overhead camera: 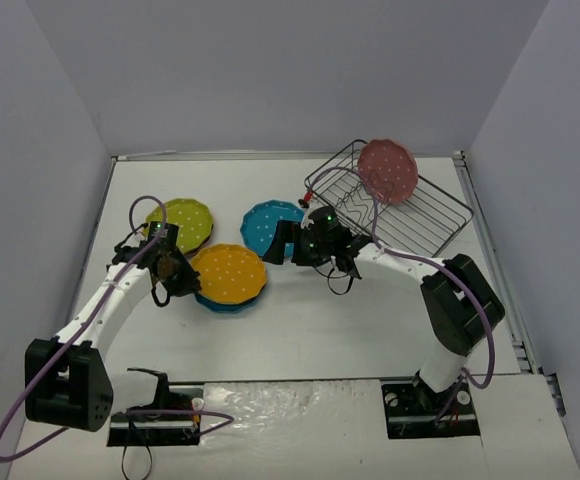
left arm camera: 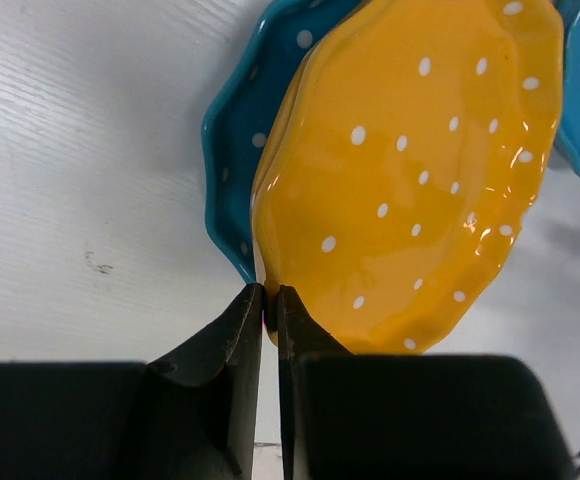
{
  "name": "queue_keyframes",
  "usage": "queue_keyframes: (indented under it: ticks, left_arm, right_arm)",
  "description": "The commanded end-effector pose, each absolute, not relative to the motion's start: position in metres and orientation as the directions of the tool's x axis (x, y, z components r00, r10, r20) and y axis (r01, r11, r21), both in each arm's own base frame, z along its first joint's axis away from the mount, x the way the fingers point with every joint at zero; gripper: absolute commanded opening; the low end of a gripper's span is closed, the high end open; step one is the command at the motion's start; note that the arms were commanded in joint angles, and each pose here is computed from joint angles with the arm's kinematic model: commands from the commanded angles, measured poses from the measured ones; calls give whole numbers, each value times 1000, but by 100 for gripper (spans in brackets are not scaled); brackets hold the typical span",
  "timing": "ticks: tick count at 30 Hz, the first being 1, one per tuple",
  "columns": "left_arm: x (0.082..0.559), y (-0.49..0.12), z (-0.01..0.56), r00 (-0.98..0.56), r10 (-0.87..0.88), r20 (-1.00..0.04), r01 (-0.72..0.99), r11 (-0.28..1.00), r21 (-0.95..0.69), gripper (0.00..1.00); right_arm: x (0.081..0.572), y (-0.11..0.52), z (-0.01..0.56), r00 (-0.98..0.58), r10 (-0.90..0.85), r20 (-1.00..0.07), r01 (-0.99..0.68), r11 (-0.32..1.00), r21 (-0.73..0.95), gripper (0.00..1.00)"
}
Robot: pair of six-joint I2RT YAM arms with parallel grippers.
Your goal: Load the plates into the dish rack
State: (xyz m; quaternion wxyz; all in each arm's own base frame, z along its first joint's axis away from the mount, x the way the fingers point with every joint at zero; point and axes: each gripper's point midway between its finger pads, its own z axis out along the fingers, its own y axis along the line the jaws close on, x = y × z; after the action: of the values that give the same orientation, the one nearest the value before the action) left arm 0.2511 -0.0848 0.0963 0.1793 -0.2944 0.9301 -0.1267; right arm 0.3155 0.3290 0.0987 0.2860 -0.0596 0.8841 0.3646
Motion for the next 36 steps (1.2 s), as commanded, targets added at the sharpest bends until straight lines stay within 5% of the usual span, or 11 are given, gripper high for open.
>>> queue_keyframes:
  ticks: [1,14,36]
  left_arm:
    - [280,-113,138,-682,-690,-244,-479,673,-563,0]
    - [275,-132,127,-630,-770,-103,-528,522,-670,0]
    - [284,-154,153,-624,-781,-32,-454,395,-798,0]
  right_arm:
    - [319,353,125,-832,153,-533,-324,647,690,100]
    - [300,366,101,-892,135,-432,-267,614,743,98]
    - [284,387,92,-921,163,-354,-220,532,817,81]
